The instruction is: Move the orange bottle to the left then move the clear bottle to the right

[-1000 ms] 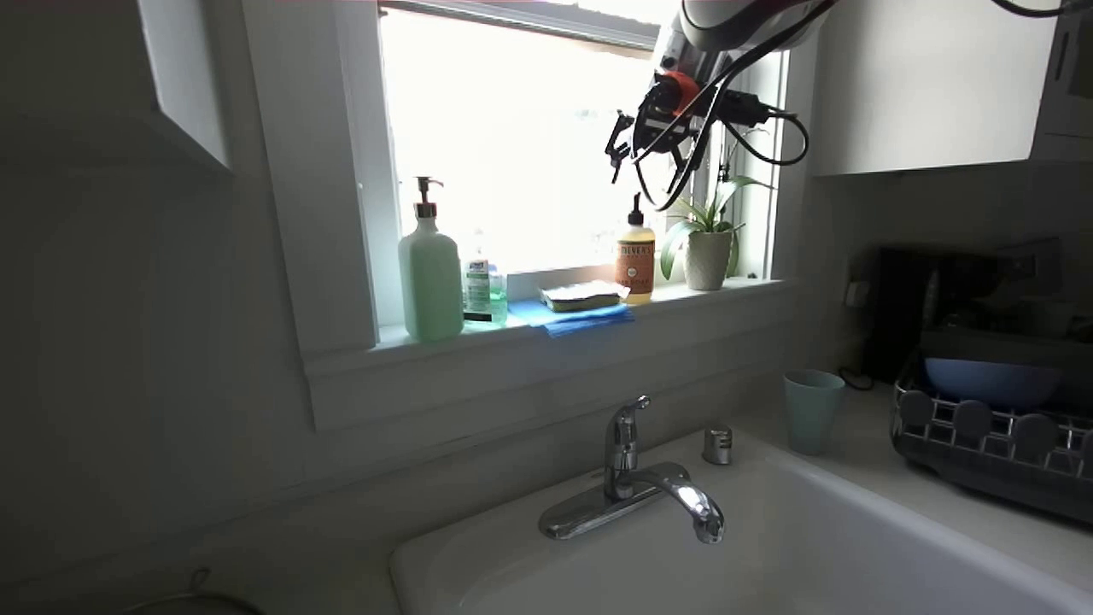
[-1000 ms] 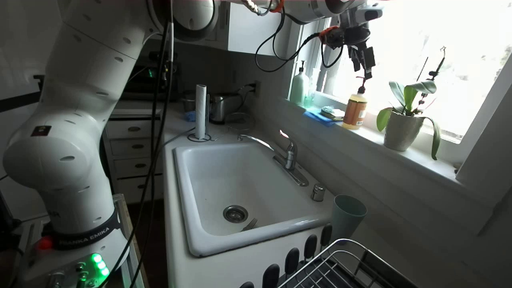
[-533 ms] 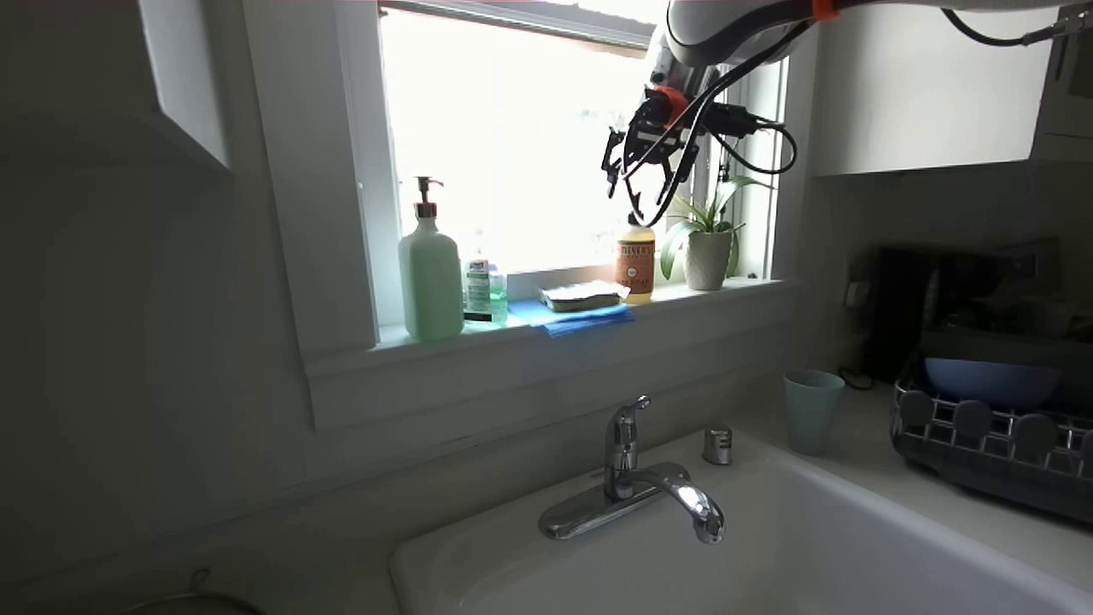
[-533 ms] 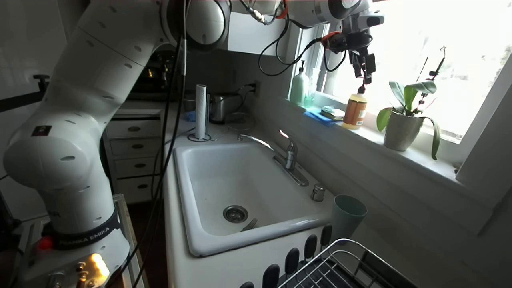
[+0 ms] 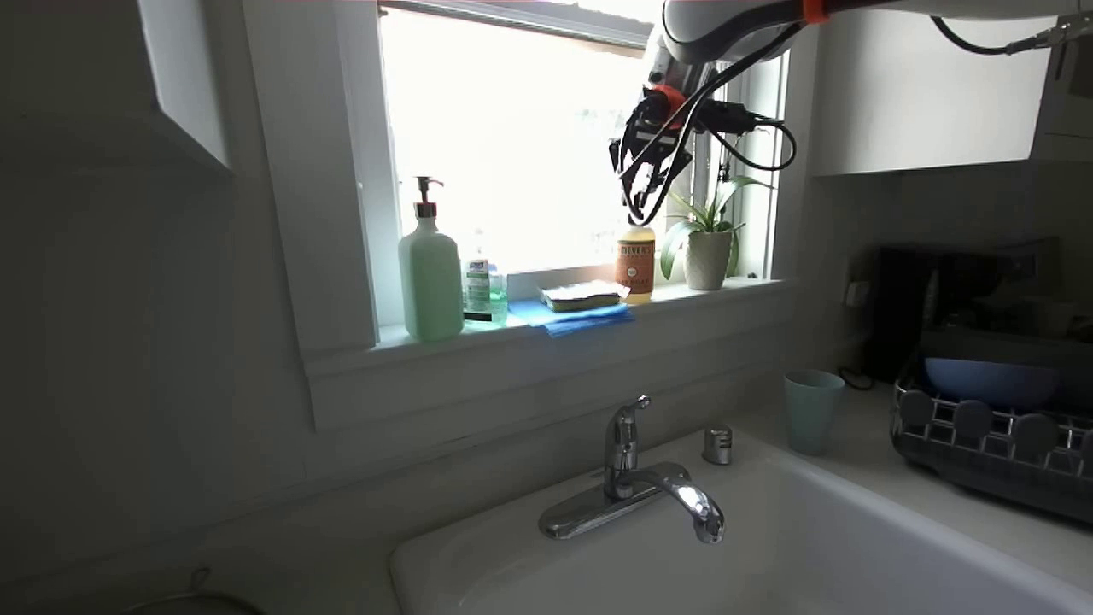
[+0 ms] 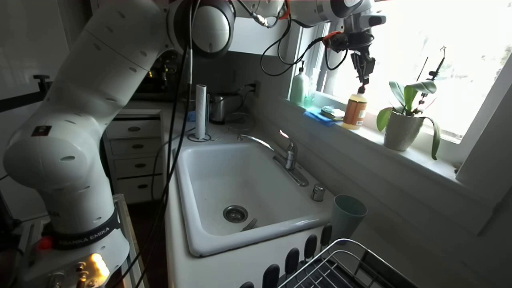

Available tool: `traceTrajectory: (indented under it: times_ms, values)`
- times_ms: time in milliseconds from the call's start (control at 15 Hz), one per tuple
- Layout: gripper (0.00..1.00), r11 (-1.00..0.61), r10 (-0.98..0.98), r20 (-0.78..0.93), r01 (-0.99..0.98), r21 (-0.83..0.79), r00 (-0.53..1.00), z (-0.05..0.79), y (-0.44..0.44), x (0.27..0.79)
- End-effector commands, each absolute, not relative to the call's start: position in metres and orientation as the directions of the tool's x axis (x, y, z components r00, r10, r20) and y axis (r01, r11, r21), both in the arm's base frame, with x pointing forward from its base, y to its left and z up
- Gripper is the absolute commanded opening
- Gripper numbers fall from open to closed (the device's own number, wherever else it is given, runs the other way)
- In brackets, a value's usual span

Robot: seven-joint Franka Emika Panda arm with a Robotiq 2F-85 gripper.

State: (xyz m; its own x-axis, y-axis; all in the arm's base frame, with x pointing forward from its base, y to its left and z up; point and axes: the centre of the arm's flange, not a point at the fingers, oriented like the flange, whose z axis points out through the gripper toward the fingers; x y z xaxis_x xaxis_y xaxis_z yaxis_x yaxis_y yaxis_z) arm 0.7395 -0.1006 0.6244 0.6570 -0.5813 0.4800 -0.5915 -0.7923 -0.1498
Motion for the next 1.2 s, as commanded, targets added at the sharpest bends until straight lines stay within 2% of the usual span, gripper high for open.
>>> traceTrajectory:
  times_ms: [0, 67, 133, 1133]
  values:
    - [0.01, -0.792, -0.578, 0.481, -0.595, -0.137, 0.659, 0.637, -0.107, 0.76]
    - [0.0, -0.79, -0.581, 0.48, -0.598, -0.135, 0.658, 0.637, -0.109, 0.76]
    - [0.04, -0.788, -0.582, 0.481, -0.6, -0.135, 0.656, 0.637, -0.109, 0.761]
    - [0.04, -0.838, -0.514, 0.543, -0.523, -0.153, 0.664, 0.676, -0.077, 0.746]
